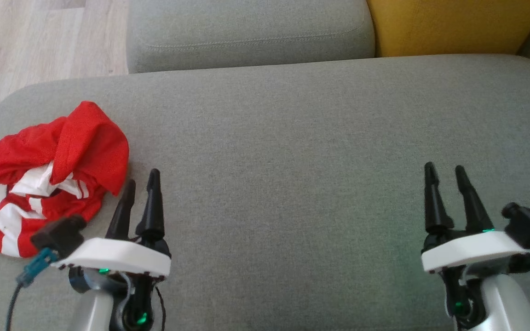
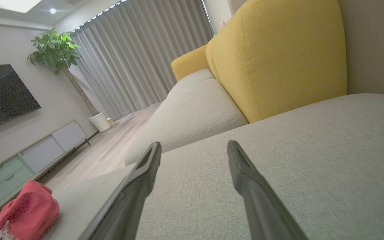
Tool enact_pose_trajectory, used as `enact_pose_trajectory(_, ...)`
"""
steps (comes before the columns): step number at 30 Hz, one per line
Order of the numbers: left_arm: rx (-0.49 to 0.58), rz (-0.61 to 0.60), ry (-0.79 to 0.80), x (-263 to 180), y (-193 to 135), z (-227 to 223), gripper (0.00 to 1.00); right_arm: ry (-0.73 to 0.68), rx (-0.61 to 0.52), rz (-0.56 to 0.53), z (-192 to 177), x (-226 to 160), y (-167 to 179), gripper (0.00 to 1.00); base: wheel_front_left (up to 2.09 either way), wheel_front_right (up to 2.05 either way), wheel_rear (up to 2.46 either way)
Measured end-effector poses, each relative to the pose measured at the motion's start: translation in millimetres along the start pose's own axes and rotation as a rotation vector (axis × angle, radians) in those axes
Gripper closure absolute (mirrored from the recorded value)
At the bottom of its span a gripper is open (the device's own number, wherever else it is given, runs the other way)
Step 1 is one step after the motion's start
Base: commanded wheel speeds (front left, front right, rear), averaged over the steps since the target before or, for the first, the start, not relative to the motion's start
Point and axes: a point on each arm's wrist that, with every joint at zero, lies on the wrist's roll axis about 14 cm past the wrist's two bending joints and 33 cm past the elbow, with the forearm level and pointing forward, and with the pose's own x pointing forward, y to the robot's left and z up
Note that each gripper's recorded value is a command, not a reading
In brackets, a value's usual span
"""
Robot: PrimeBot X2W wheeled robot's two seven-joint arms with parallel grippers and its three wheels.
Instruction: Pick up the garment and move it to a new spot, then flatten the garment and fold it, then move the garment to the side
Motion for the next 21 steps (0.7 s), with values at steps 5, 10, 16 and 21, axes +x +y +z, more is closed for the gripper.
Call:
enact_pose_trajectory(5,0.094,-0.017,0.01,-1.3,-5.1,-6.0,0.0,0.016,-0.084,0.017,-5.3,-0.3,3.6,0.0,0.0,0.0,0.0)
enact_pose_trajectory(10,0.182,-0.032,0.009,-2.0,-10.5,-9.1,0.0,0.01,-0.164,0.032,-5.3,-0.1,6.5,0.0,0.0,0.0,0.0)
enact_pose_trajectory(16,0.29,-0.044,-0.002,-2.3,-13.8,-9.7,0.0,0.006,-0.252,0.049,-5.3,0.0,10.2,0.0,0.0,0.0,0.0)
enact_pose_trajectory(21,0.36,-0.045,-0.021,-2.3,-16.4,-8.6,0.0,-0.003,-0.307,0.058,-4.9,-0.2,11.6,0.0,0.0,0.0,0.0)
